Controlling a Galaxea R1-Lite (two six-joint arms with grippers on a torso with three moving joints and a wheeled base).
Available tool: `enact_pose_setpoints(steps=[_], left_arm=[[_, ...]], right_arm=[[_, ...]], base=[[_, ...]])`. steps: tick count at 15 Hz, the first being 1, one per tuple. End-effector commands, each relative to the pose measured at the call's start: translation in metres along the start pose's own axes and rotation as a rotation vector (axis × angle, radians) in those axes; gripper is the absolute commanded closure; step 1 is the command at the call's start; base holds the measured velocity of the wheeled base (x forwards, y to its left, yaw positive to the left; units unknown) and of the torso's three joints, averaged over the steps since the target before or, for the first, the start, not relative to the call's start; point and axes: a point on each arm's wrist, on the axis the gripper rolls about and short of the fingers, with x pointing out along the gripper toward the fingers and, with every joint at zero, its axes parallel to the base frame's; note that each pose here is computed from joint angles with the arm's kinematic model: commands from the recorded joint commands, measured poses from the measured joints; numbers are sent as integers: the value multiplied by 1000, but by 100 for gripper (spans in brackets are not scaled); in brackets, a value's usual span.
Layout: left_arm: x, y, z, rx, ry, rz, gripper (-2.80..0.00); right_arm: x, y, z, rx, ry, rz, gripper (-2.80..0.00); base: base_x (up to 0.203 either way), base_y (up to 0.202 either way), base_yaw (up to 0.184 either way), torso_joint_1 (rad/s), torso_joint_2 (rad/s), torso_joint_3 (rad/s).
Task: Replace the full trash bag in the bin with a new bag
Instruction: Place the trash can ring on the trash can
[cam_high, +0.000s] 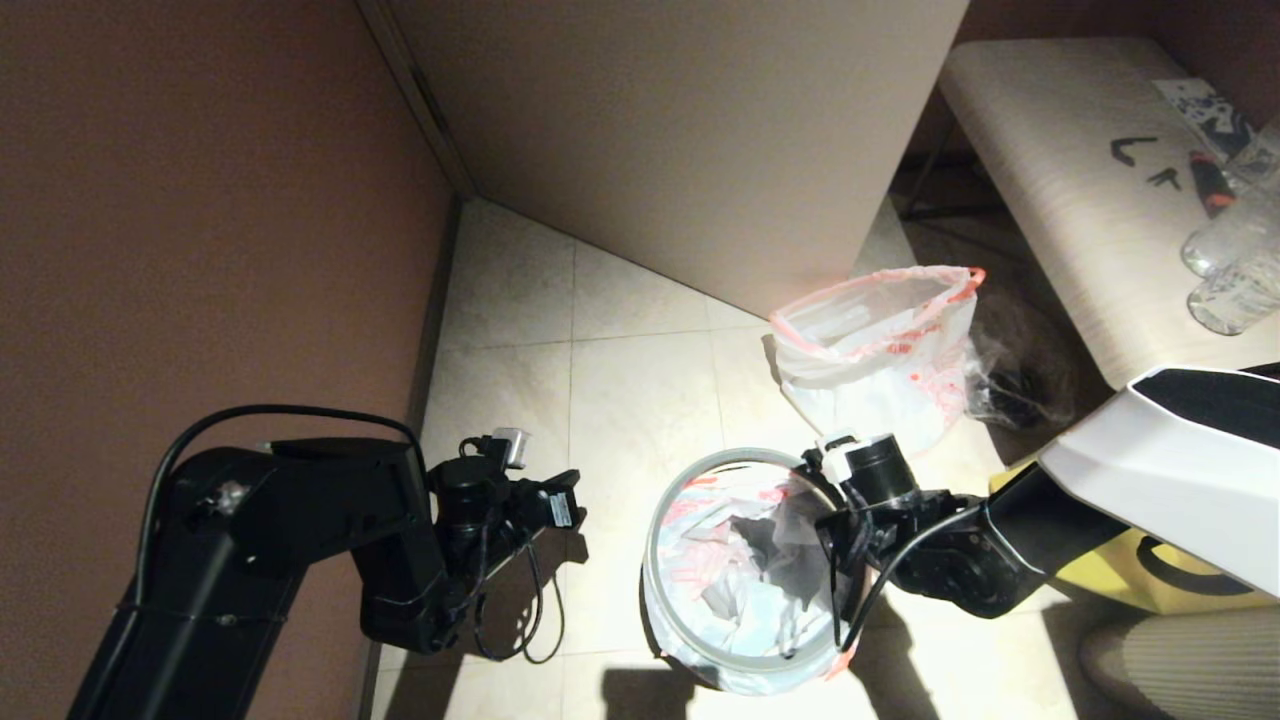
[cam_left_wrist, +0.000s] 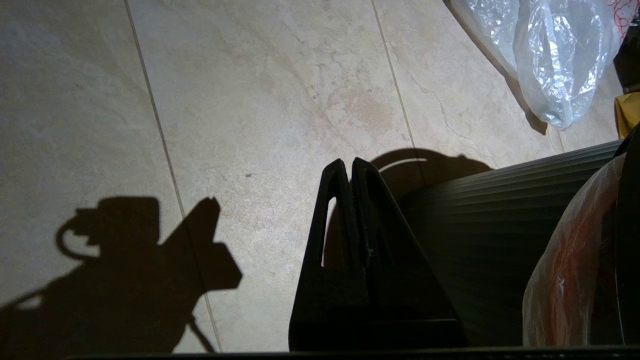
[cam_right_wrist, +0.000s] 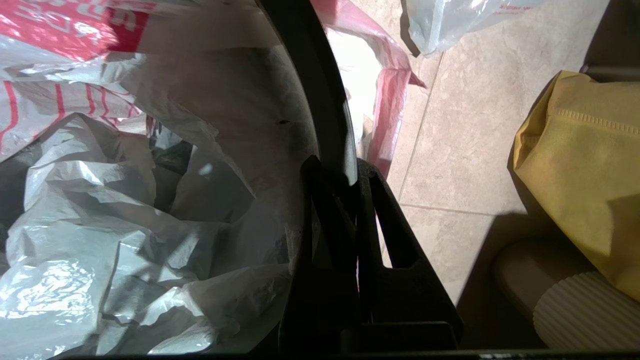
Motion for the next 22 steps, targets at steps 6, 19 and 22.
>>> enact_pose_setpoints(steps=[6,19,22], left_arm=[[0,0,0,0,-7,-3,0],[0,0,0,0,-7,-1,0],[0,0,0,0,-7,-1,0]], right_arm=[[15,-9,-3,-8,7,-24,0],[18,8,-9,-25,0,8,0],[26,11,-13,-29,12,8,0]], base=[[0,0,0,0,0,0],[0,0,0,0,0,0],[0,0,0,0,0,0]])
